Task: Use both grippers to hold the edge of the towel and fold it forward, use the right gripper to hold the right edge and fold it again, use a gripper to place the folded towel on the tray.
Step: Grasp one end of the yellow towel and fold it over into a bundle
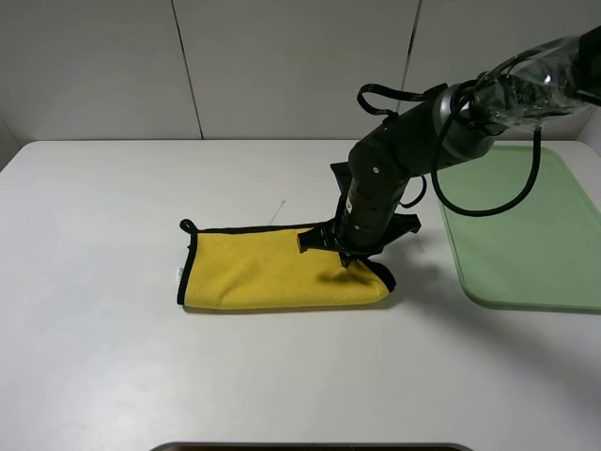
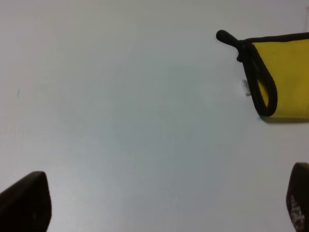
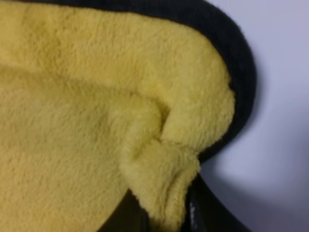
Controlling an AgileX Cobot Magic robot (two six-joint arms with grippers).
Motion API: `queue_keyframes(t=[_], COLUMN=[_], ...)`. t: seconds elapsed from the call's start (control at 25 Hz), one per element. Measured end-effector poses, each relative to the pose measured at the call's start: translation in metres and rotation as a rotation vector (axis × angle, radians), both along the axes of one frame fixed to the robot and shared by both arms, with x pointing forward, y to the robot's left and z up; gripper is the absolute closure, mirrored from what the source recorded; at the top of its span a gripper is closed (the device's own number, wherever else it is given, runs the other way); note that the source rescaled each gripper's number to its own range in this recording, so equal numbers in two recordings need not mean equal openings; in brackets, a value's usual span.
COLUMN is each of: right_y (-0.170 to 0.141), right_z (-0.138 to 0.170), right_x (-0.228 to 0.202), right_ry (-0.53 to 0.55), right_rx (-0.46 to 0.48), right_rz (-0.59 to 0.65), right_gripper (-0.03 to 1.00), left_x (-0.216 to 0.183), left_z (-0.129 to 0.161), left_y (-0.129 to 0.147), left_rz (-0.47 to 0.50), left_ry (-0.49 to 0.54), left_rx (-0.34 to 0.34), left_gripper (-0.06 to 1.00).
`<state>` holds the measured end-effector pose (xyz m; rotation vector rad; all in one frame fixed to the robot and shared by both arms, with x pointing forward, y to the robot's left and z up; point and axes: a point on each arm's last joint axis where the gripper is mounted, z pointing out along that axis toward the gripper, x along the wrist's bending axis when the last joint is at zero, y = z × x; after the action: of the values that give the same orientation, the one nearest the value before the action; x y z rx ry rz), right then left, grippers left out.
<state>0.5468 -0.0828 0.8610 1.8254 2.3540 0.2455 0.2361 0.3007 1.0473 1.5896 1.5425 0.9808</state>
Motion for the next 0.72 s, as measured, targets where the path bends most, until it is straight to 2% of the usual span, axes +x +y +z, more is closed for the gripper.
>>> queue_keyframes(t=[0.24,0.72], right_y=[-0.007,-0.025], right_z=[0.009,0.060], right_x=[-0.003,-0.006], right_ry=[0.007,-0.065], right_rx=[-0.071,-0.209], right_rz=[0.043,0.109], right_gripper=[0.84,0.84], left_x=[0.000,0.000], left_z=[0.000,0.000], left_y=[0.000,0.000], left_rz=[0.000,0.000], left_ry=[0.000,0.000], left_rx=[0.000,0.000], left_gripper=[-0.06,-0.06])
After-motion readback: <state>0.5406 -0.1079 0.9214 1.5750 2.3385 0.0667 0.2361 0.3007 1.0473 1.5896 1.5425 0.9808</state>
